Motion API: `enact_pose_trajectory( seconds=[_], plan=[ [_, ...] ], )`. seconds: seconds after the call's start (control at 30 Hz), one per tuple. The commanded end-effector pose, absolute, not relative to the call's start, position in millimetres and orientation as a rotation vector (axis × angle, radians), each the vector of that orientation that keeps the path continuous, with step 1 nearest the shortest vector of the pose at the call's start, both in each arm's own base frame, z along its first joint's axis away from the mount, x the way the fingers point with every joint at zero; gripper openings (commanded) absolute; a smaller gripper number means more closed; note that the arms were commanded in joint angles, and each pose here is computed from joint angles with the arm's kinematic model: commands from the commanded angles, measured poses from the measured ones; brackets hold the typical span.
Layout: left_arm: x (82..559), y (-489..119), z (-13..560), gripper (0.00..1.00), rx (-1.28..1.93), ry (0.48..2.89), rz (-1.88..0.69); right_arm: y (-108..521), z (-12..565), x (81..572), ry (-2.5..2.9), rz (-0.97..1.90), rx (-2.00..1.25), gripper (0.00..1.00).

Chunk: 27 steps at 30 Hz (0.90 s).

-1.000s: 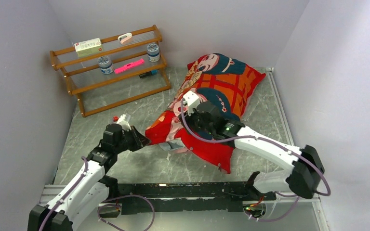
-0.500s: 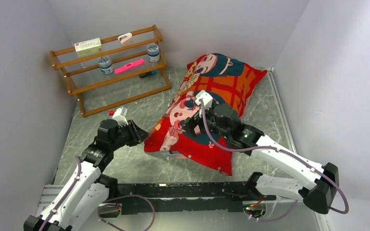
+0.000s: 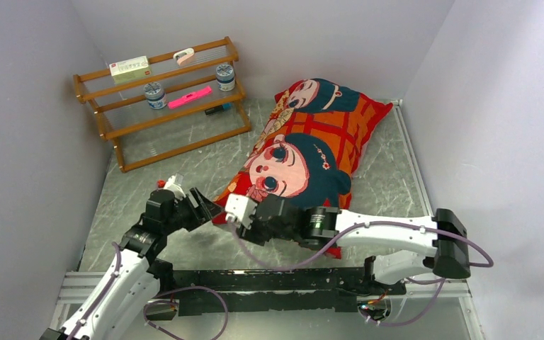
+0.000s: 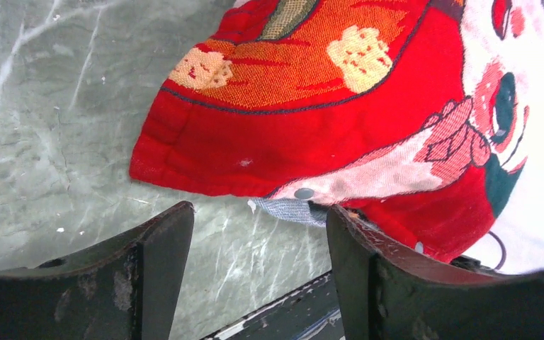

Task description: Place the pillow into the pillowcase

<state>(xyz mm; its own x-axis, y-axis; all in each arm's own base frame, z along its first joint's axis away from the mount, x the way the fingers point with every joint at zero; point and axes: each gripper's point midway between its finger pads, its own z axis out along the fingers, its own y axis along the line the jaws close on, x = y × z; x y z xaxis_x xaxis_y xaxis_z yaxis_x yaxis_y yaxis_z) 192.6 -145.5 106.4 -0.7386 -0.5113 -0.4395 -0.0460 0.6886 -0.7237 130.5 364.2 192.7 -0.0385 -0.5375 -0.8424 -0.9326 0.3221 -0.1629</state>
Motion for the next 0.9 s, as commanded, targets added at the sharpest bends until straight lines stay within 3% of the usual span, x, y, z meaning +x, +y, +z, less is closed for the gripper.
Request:
enact_pose_trajectory(
  seconds=[0.0, 0.2, 0.4, 0.87],
  plan=[
    [199, -156, 126, 0.75, -0.463, 2.193, -1.067, 361, 176, 140, 1.501, 0.254, -1.572, 0.61],
    [201, -161, 116, 0.78, -0.544, 2.213, -1.126, 377, 158, 152, 1.345, 0.113, -1.725, 0.58],
    [207, -147, 115, 0.78, -0.549, 2.214, -1.018, 381, 139, 167, 1.325, -0.015, -1.749, 0.59],
    [217, -142, 111, 0.78, -0.556, 2.236, -0.986, 383, 108, 178, 1.298, -0.177, -1.867, 0.73]
  ],
)
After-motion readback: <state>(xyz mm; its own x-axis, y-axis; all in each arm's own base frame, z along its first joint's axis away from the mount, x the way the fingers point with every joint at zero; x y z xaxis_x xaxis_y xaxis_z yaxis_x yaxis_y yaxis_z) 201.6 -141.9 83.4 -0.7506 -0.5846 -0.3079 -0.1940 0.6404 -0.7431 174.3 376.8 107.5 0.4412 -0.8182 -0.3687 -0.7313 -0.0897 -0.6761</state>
